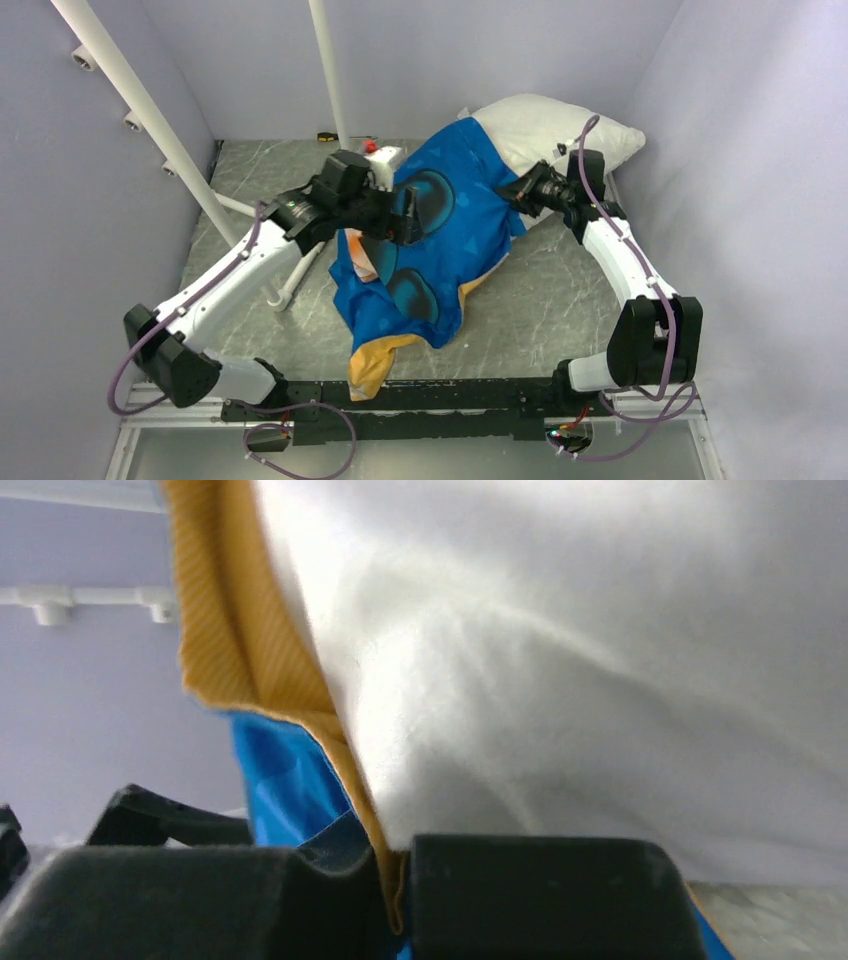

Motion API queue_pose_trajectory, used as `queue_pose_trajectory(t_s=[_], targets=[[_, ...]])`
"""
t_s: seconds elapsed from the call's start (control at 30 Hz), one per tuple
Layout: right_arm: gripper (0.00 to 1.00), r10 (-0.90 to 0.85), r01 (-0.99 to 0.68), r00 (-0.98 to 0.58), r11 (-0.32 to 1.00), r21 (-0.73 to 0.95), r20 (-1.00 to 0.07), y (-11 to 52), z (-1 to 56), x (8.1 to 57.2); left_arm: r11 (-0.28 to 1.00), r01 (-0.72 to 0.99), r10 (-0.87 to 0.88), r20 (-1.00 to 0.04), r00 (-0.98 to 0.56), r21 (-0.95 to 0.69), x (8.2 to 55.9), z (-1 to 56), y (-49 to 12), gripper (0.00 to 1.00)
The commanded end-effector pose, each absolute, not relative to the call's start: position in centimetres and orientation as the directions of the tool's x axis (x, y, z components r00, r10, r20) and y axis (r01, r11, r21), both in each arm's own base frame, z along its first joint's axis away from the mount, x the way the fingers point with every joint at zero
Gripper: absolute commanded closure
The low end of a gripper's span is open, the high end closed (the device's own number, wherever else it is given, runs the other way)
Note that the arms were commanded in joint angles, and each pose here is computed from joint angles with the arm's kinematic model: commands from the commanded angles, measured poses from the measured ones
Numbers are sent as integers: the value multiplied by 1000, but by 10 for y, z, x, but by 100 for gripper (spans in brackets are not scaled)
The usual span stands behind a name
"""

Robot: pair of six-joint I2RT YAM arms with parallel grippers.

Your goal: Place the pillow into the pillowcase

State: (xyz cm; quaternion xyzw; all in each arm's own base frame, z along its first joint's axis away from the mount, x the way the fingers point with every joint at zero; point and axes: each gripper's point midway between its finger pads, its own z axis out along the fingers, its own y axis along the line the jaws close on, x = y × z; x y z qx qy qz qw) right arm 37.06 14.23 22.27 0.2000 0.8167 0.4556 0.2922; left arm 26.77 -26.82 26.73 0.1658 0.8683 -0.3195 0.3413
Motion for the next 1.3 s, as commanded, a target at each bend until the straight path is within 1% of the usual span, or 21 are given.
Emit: queue_pose_trajectory(t_s=[0.0,0.1,0.2,0.3,0.4,0.47,0.53,0.57,0.63,0.67,0.7,0.73,0.77,0.83,0.87,0.93,0.97,1.0,1.03,1.13,1.27], targets=[[100,650,-148,-642,416,897,-407,163,323,403,793,555,188,-765,-616,-252,272,279,-295,3],[100,650,-156,-640,411,898,-409,173,334,416,787,602,283,-789,-546,-134,268,282,-326,3],[100,643,-160,-655,397,904,-398,181,336,430,791,608,407,-795,-449,62,270,278,-347,1],[100,627,-152,-684,376,914,-372,189,332,443,808,539,492,-777,-393,239,288,268,-352,1],[100,616,-154,-703,358,921,-357,194,332,451,802,465,556,-754,-350,375,309,266,-347,1],[100,602,-172,-711,350,921,-362,198,337,455,794,415,588,-735,-338,444,325,262,-343,1],[100,591,-189,-717,345,919,-370,201,343,456,795,367,600,-710,-367,482,341,256,-336,2],[100,588,-196,-718,344,918,-373,202,345,455,803,351,593,-698,-400,481,348,253,-330,10],[100,579,-217,-718,340,915,-386,203,352,452,838,347,542,-711,-448,420,365,250,-325,50],[100,574,-224,-717,345,911,-394,203,355,452,860,345,505,-726,-467,376,373,250,-322,77],[100,564,-232,-716,363,902,-411,203,356,450,877,349,469,-743,-477,329,378,254,-320,98],[91,549,-247,-711,389,887,-439,201,359,449,890,365,433,-761,-483,274,383,257,-319,100],[79,524,-278,-689,447,850,-500,197,361,448,892,399,400,-783,-476,213,384,267,-321,100],[48,508,-280,-620,569,773,-598,180,370,447,855,515,344,-813,-469,64,376,283,-335,100],[37,490,-282,-598,613,739,-634,173,374,441,842,539,324,-824,-465,26,374,290,-336,100],[17,471,-276,-520,697,662,-712,155,390,430,792,609,294,-842,-452,-50,359,313,-342,100],[9,461,-269,-485,729,629,-743,147,398,423,765,637,276,-848,-452,-91,348,327,-345,100],[3,451,-269,-453,753,601,-769,140,407,416,747,651,245,-855,-457,-134,341,341,-345,100],[1,437,-273,-432,770,576,-789,136,413,409,718,666,197,-859,-472,-201,331,357,-348,100],[0,391,-300,-416,793,530,-821,132,423,389,631,681,53,-856,-515,-371,312,400,-347,100],[0,344,-394,-402,772,499,-849,139,436,362,503,683,-101,-822,-561,-529,303,445,-337,100]])
